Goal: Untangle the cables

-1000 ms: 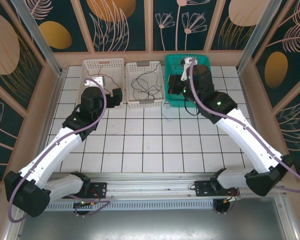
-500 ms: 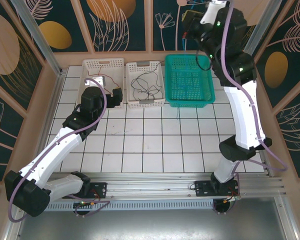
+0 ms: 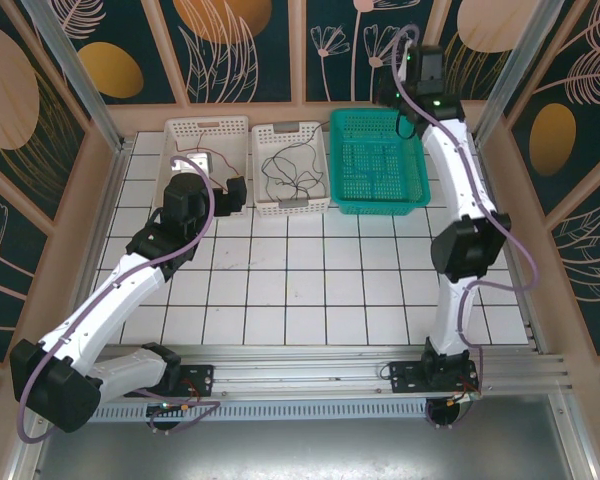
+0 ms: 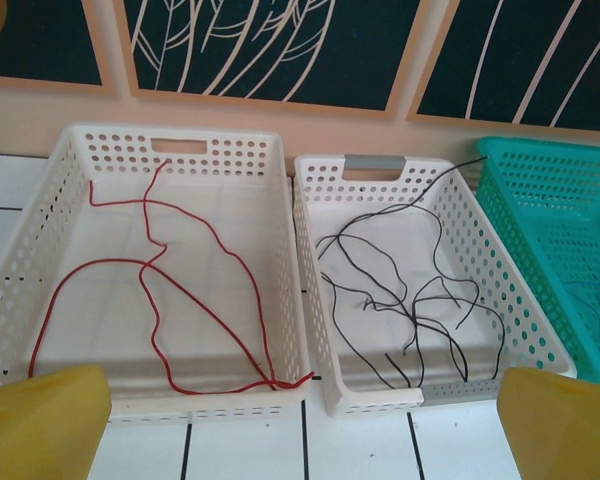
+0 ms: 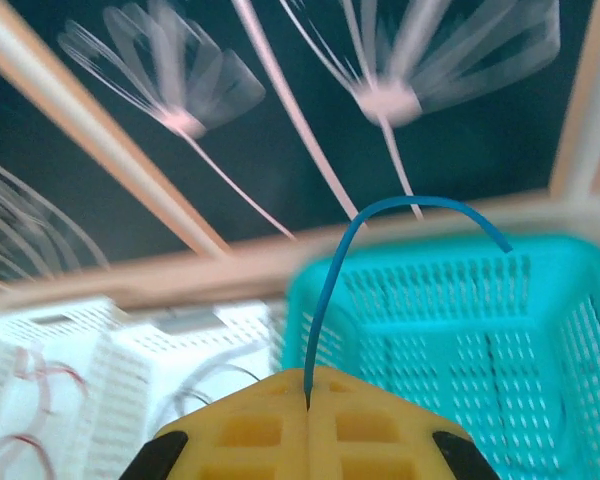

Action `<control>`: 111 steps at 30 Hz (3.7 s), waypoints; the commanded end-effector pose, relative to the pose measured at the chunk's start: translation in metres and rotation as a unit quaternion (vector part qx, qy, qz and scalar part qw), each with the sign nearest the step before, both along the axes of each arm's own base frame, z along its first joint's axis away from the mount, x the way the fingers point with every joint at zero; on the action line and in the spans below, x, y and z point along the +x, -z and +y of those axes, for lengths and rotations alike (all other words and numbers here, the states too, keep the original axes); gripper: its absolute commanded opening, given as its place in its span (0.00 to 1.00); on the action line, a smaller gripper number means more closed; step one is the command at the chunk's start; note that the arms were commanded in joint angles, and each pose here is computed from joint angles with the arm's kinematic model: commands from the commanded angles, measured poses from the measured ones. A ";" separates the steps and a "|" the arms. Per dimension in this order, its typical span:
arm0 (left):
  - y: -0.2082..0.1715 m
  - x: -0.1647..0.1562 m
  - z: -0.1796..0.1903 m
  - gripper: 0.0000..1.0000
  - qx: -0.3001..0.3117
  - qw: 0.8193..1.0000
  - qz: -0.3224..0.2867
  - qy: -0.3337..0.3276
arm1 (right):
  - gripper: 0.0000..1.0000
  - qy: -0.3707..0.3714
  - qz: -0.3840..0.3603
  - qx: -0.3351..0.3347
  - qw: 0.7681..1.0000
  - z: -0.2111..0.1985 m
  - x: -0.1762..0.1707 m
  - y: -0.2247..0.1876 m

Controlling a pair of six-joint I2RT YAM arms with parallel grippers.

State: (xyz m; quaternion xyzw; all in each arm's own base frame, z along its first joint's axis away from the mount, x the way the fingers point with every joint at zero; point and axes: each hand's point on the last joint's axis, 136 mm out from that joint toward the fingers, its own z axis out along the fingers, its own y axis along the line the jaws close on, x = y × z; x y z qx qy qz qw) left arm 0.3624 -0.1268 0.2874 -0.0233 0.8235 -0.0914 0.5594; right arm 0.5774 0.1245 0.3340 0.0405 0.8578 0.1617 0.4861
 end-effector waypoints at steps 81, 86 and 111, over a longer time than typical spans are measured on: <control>0.150 0.027 0.149 0.99 0.075 0.981 -0.110 -0.139 | 0.99 0.249 -0.192 -0.155 0.936 -0.158 -0.212 0.195; 0.151 0.020 0.143 0.99 0.068 0.983 -0.128 -0.111 | 0.99 0.118 -0.259 -0.088 0.954 -0.138 -0.231 0.193; 0.149 0.007 0.163 0.99 0.060 0.973 -0.140 -0.174 | 0.99 0.177 -0.191 -0.102 0.960 -0.154 -0.208 0.210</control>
